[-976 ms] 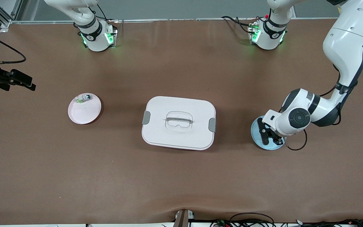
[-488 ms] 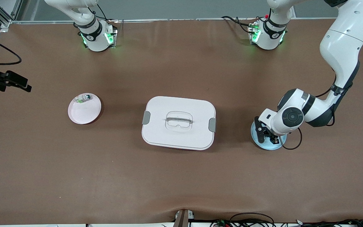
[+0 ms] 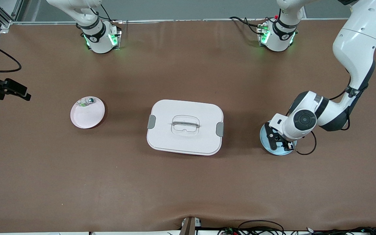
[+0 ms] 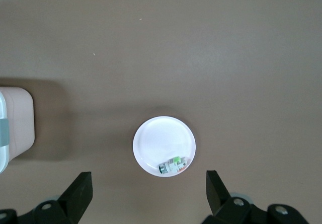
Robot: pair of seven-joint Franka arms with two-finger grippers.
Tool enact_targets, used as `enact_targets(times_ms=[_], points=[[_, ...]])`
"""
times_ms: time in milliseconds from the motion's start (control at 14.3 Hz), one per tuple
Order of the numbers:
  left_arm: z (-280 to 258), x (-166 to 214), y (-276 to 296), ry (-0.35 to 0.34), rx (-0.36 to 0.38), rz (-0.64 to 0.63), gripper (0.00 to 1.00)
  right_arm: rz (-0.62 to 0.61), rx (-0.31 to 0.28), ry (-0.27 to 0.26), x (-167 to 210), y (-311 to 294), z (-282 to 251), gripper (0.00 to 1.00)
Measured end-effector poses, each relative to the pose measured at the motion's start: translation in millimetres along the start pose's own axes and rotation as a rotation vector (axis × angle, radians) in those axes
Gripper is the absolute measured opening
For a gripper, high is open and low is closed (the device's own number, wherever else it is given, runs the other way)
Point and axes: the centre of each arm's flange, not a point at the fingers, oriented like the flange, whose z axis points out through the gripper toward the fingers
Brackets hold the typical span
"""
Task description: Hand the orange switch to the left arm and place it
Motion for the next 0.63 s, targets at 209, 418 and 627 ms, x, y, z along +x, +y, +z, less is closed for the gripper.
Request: enact_targets(times_ms=[209, 418, 627], points=[[-60, 1, 1, -0.004, 0.005, -0.138, 1.0, 0.002, -0.008, 0.021, -2, 2, -6, 1.0], [-112, -15, -9, 0.032, -0.05, -0.288, 1.0, -0.007, -0.031, 0.045, -8, 1, -20, 1.0], [-148, -33, -29, 0.083, -0.11, -0.402, 1.0, 0.0, -0.037, 0.026, -13, 5, -26, 1.0]])
